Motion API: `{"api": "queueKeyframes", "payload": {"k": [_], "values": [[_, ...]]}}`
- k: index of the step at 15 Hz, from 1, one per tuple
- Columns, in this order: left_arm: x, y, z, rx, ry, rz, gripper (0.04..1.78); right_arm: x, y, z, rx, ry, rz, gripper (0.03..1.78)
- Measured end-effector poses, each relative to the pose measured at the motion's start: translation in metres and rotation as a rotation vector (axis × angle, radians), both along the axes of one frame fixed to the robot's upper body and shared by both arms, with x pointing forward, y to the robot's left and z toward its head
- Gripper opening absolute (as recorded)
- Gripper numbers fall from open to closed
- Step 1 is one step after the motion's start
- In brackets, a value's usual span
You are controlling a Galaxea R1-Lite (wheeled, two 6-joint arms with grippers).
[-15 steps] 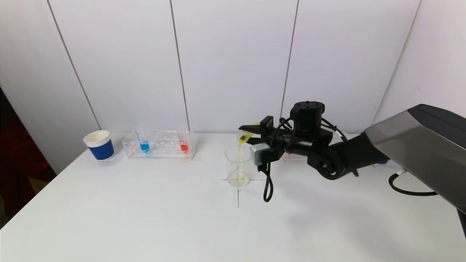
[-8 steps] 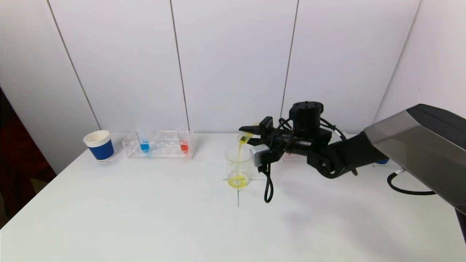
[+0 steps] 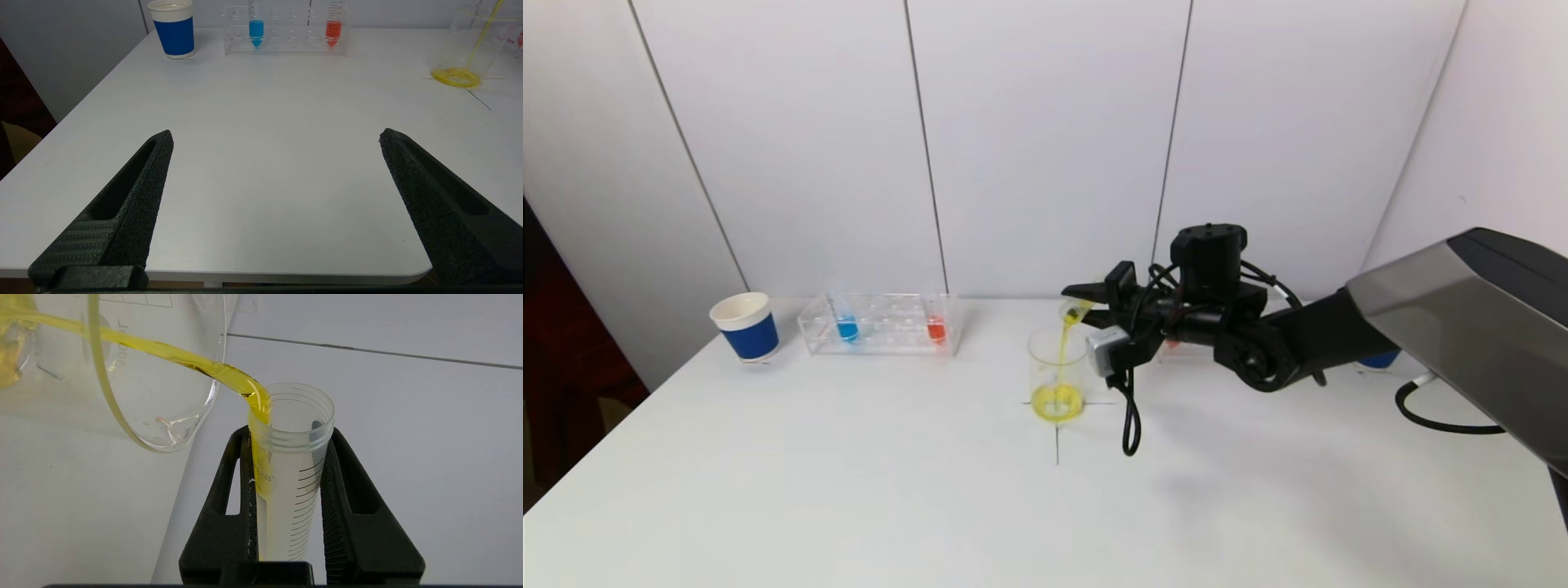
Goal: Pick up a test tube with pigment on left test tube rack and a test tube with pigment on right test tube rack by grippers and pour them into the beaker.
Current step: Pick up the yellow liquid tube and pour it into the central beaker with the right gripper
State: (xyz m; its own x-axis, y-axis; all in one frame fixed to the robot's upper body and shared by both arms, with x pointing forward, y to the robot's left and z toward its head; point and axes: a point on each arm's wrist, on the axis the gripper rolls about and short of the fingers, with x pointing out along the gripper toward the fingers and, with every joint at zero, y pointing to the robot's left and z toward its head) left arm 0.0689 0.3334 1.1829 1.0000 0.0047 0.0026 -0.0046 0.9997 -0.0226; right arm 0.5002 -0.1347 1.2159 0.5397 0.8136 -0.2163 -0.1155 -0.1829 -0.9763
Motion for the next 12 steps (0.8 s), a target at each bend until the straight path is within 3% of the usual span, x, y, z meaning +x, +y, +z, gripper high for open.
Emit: {"api": "queueKeyframes", "payload": {"k": [12], "values": [[0.0000, 0.0000, 0.0000, 0.000, 0.000, 0.000, 1.76, 0.0009, 0.0043, 0.0093, -0.080, -0.068, 0.002, 0.50]]}}
